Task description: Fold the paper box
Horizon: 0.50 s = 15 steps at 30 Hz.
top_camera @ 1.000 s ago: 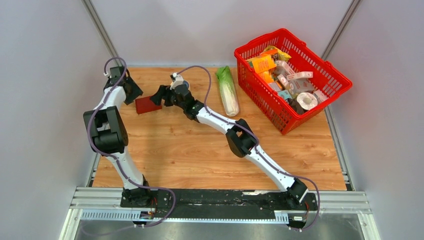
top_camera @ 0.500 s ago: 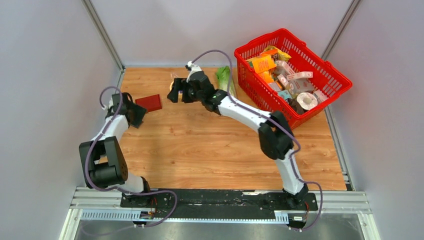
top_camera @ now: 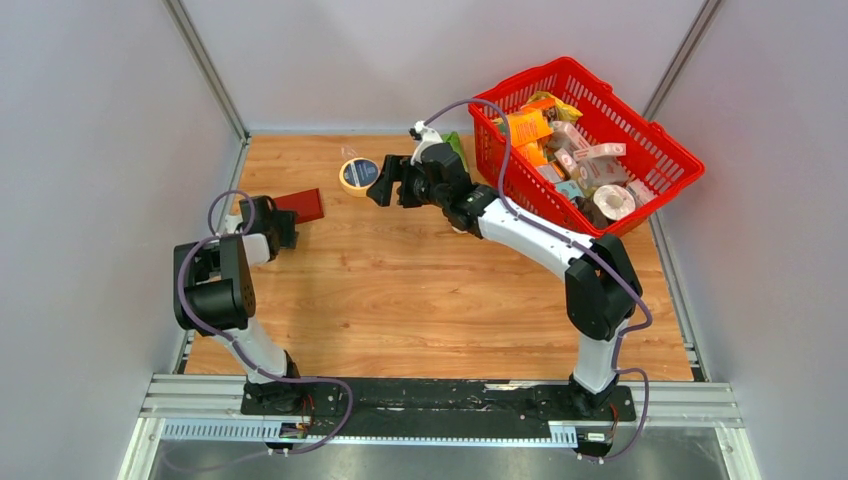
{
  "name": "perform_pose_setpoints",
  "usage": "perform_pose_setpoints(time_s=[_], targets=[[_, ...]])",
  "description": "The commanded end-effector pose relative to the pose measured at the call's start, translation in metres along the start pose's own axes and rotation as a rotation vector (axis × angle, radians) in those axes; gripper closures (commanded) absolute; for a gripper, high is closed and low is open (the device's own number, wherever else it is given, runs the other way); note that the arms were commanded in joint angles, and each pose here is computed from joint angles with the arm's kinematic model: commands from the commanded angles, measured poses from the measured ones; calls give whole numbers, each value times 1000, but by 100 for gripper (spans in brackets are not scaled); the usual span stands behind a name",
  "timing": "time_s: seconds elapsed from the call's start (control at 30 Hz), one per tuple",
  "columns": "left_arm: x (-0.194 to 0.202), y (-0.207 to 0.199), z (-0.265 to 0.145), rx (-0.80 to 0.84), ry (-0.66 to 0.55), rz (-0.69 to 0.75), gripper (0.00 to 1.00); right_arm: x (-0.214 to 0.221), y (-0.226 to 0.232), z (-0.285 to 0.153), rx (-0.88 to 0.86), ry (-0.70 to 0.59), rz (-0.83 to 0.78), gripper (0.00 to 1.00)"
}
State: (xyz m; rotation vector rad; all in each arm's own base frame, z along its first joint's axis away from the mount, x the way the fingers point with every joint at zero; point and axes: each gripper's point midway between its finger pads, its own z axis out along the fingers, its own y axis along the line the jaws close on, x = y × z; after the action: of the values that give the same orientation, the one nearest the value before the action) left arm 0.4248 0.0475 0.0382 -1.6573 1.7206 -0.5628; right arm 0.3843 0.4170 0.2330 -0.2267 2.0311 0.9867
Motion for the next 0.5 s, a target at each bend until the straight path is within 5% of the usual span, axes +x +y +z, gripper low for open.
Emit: perform_pose_setpoints(time_s=[0.0,0.47], targets=[[-14,-25,17,82,-76,-108,44,-19,9,-7,-48,-55,-3,16],[-6,-49,73,114,-80,-142,61,-30,-12,-10,-31,-60,26,17]])
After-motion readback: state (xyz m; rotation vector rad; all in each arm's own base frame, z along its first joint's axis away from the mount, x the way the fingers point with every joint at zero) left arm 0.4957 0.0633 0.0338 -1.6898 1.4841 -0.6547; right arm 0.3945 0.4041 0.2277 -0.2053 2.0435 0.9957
